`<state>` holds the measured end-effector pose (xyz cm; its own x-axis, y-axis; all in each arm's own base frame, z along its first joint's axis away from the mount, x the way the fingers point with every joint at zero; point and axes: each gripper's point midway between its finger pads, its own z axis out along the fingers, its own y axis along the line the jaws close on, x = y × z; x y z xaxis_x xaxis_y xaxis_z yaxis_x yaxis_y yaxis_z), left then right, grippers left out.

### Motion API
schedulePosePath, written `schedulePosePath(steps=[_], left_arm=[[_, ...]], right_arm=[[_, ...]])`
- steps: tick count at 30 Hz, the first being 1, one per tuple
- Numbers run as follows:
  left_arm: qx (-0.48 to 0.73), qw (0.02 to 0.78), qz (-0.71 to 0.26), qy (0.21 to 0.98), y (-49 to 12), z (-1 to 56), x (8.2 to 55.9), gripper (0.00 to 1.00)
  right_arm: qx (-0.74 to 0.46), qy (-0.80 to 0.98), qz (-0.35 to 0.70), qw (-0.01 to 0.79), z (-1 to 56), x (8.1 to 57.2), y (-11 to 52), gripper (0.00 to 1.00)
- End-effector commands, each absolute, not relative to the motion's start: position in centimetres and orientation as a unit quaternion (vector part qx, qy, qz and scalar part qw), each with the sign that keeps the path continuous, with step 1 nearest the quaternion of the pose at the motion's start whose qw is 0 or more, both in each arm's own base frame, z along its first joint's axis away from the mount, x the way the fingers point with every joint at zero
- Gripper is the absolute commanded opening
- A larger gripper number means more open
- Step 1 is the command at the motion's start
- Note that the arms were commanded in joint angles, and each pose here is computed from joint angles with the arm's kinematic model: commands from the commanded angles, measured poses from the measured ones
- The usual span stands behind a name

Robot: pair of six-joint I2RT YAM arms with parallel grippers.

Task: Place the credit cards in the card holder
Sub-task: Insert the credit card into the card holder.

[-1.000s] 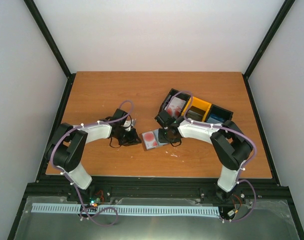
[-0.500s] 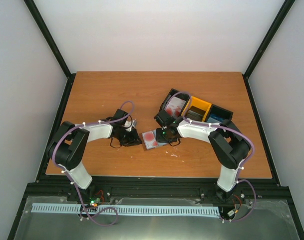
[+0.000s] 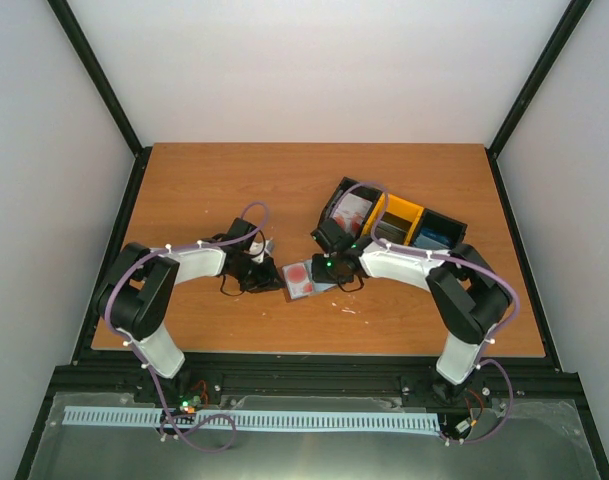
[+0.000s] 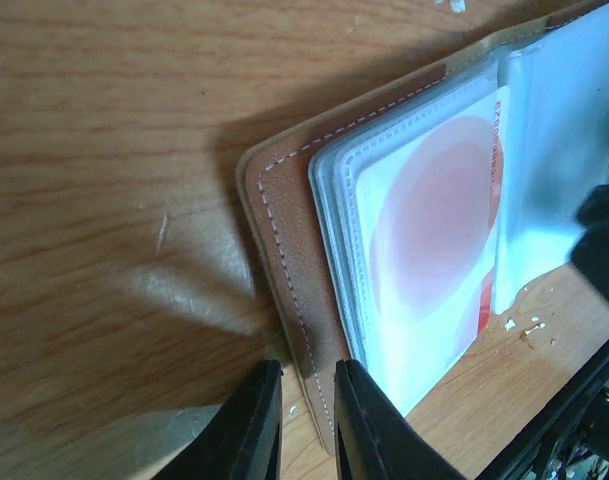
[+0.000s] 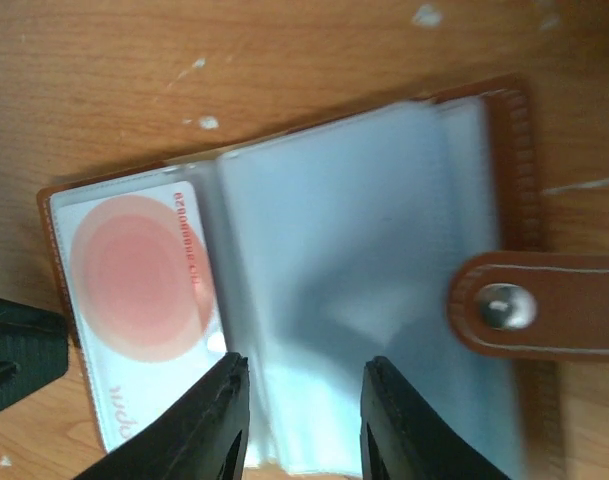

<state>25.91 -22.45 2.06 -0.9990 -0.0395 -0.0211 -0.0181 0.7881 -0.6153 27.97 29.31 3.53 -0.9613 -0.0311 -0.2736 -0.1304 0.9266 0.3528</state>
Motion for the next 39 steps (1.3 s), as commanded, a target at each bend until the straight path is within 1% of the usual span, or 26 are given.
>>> schedulePosePath(steps=[1,5,11,13,17,20,25,32,35,39], left_arm=[[-0.012,0.024,-0.317,0.948,-22.5,2.0,26.3,0.17],[-0.012,0.027,-0.317,0.948,-22.5,2.1,26.4,0.17],[-0.012,0.025,-0.317,0.948,-22.6,2.0,26.4,0.17],[-0.012,0.025,-0.317,0.948,-22.6,2.0,26.4,0.17],[-0.012,0.024,-0.316,0.948,-22.6,1.9,26.3,0.17],[-0.011,0.025,-0.317,0.948,-22.6,2.0,26.3,0.17],[-0.010,0.026,-0.318,0.948,-22.6,2.0,26.4,0.17],[-0.010,0.026,-0.319,0.948,-22.6,2.0,26.3,0.17],[-0.010,0.027,-0.318,0.948,-22.6,2.1,26.4,0.17],[-0.010,0.030,-0.318,0.948,-22.6,2.2,26.5,0.17]], right_arm=[[-0.002,0.978,0.106,0.182,5.2,28.6,25.6,0.33],[0.001,0.983,0.086,0.160,4.2,27.8,24.8,0.36],[-0.017,0.985,0.103,0.135,3.2,27.2,26.0,0.36],[-0.019,0.986,0.103,0.131,2.8,27.1,26.2,0.33],[-0.025,0.987,0.098,0.126,2.3,27.3,26.4,0.22],[-0.027,0.987,0.100,0.123,2.2,27.3,26.6,0.18],[-0.034,0.985,0.120,0.123,2.4,27.3,27.4,0.16],[-0.053,0.979,0.155,0.118,2.5,27.3,28.8,0.09],[-0.066,0.975,0.180,0.113,2.6,27.1,29.8,0.10],[-0.078,0.965,0.222,0.114,3.4,26.8,31.2,0.18]])
